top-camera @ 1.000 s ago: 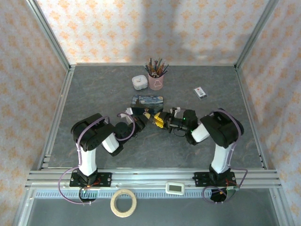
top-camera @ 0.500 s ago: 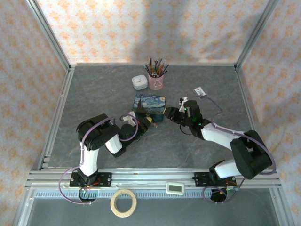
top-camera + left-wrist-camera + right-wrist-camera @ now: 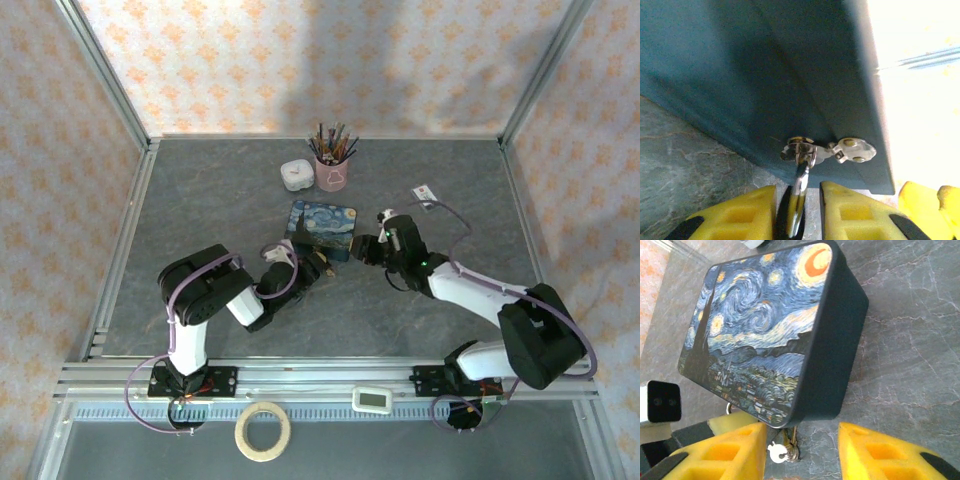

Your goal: Unlock the padlock with the key

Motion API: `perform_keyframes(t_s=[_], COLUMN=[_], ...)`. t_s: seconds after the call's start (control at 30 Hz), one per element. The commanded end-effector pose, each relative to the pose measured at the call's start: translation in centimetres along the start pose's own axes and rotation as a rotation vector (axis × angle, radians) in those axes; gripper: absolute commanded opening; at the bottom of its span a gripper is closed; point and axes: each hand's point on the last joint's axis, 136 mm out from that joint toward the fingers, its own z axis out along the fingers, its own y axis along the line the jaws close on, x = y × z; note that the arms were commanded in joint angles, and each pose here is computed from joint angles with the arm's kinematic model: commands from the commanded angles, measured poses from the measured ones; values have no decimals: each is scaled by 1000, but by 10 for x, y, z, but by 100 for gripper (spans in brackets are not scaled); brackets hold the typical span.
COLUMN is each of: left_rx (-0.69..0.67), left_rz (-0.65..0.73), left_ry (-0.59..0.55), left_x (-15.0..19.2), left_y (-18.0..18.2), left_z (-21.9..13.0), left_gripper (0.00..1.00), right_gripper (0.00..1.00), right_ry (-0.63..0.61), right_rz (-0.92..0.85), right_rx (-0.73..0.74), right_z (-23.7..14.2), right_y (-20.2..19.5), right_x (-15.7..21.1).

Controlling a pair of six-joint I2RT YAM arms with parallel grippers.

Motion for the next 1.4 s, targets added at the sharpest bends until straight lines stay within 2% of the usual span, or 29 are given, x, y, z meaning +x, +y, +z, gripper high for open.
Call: perform_keyframes(t_s=[0.0,0.07,0.23,0.33,0.53,0.7,0.8,1.07,1.37], left_rx=[42,47,-33,-97,-129,-131,-122,-110,-91], left_rz=[-41,-61,-47,-11,33,29,29,8,-14], left_ry=[-64,-91,-158,-216,-328,-386,-399,-371,-352], left_x=[-14,-21,-40,-58,-105,-140,-149,-144,-140], left_y=[-13,-14,-3,1,-2,0,-1,3,3], left_z=[-14,-25,-51,-64,-83,-92,-95,-93,-89], left_gripper=[38,45,50,58,70,71,71,72,72], right_gripper=[44,49,55,56,58,60,60,55,53], right_ry=[-34,-22,62,115,231,288,291,317,319], right_rz=[-97,-146,-292,-393,-570,-648,-671,-733,-766], right_rx=[3,0,32,86,247,388,449,467,505], right_z=[-5,-4,10,21,45,60,65,82,89], right_y=[18,28,52,62,64,52,44,39,26], right_x=[-12,-8,13,27,55,62,61,67,71])
